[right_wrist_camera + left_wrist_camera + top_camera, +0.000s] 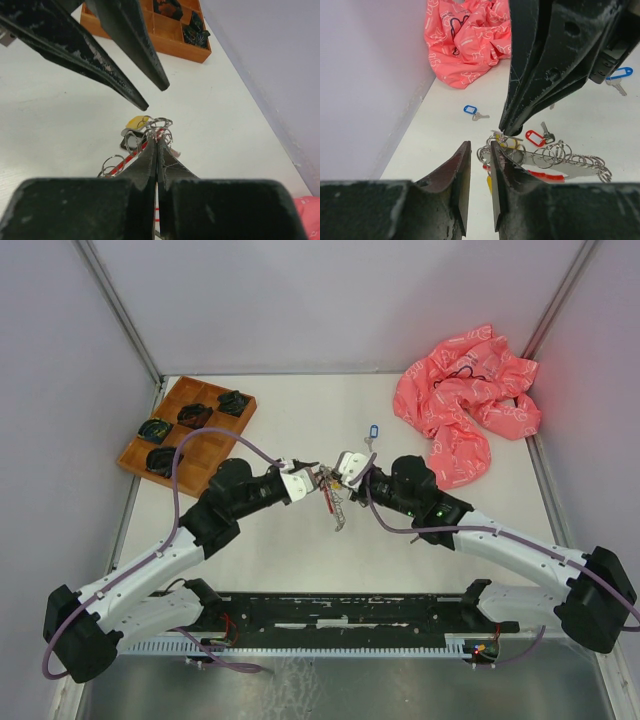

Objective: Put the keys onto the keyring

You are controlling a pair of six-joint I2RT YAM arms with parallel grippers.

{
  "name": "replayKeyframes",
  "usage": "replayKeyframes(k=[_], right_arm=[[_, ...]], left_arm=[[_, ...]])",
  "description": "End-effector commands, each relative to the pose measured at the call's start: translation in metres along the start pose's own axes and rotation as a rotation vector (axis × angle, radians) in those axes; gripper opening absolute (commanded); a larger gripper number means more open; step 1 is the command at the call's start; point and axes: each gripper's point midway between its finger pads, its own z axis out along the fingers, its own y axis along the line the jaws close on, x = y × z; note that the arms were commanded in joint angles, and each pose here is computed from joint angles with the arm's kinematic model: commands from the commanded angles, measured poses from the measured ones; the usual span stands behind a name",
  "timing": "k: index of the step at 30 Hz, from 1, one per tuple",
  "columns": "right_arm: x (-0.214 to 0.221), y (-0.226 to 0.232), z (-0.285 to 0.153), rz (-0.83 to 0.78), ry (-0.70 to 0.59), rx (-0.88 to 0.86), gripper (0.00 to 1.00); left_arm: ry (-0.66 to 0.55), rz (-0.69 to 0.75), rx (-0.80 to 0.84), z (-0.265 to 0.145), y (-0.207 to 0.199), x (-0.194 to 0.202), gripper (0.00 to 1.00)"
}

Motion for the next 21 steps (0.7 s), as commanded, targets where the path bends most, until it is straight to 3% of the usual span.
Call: replayKeyframes(k=[1, 11, 21], right_arm=[[-0.036, -0.02, -0.003, -0.099, -0.068, 0.034, 0.01], [-0.028, -0.015, -0.003, -0.196, -0.04, -0.011, 0.01], [-0.031, -0.006, -0.009, -0.313, -0.056, -0.093, 0.01]], left_arm=[[-0.085, -0.025, -0.011, 0.001, 0.005, -0.023, 0.31], [-0.046, -0.068, 0.047, 0.009, -0.008, -0.009, 0.39], [0.022, -0.051, 0.175, 0.019, -0.027, 0.013, 0.39]])
